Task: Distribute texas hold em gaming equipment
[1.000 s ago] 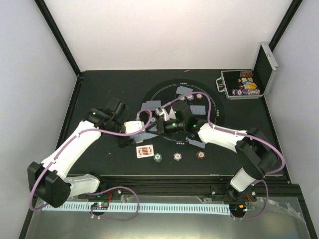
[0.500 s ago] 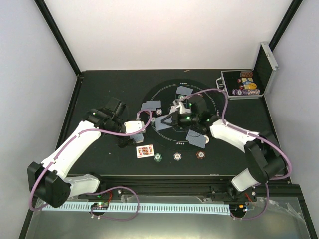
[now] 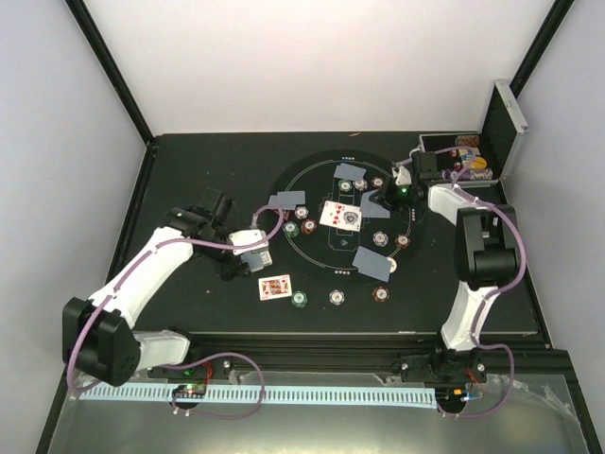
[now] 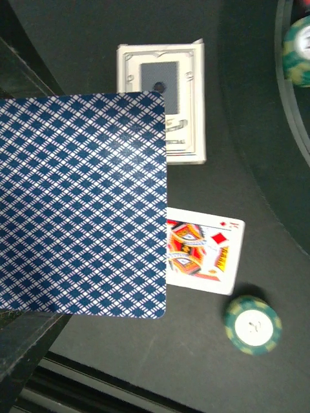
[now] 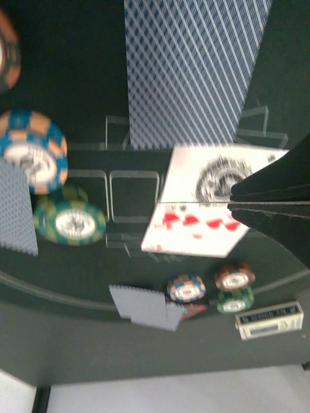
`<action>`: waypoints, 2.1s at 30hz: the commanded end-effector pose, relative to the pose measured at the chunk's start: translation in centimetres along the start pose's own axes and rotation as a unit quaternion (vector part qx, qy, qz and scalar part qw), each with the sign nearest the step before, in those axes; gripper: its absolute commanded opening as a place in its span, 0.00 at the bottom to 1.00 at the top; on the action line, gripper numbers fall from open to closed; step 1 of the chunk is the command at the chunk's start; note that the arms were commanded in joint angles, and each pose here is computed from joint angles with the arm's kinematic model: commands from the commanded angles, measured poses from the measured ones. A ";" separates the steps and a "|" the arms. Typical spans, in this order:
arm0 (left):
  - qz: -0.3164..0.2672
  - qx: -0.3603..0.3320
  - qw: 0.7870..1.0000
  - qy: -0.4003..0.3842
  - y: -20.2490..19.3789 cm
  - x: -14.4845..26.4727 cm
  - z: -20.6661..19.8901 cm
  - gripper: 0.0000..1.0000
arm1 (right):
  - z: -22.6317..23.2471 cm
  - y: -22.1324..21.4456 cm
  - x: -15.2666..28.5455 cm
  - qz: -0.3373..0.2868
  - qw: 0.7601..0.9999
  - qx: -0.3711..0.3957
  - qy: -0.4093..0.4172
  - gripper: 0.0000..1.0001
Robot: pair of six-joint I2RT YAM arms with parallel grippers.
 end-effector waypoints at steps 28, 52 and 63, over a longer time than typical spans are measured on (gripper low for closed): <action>0.093 0.152 0.979 0.103 -8.9 -7.8 10.0 0.05 | -4.9 0.7 5.2 -0.034 0.975 0.014 -0.218 0.63; -0.071 0.183 0.970 0.147 -2.6 0.6 10.6 0.99 | -1.2 -2.2 18.4 -0.229 0.924 0.040 -0.303 1.00; -0.328 0.277 0.839 0.334 -0.9 4.0 16.0 0.99 | -6.6 -4.6 24.6 -0.472 0.757 0.090 -0.444 1.00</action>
Point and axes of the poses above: each gripper's point midway between its finger pads, its own x axis back along the fingers, its own z axis along the line the jaws close on, y = z × x, the point moved 3 cm from there along x, back along the fingers, and after that the axes turned 3 degrees about x, right-handed, at the moved point
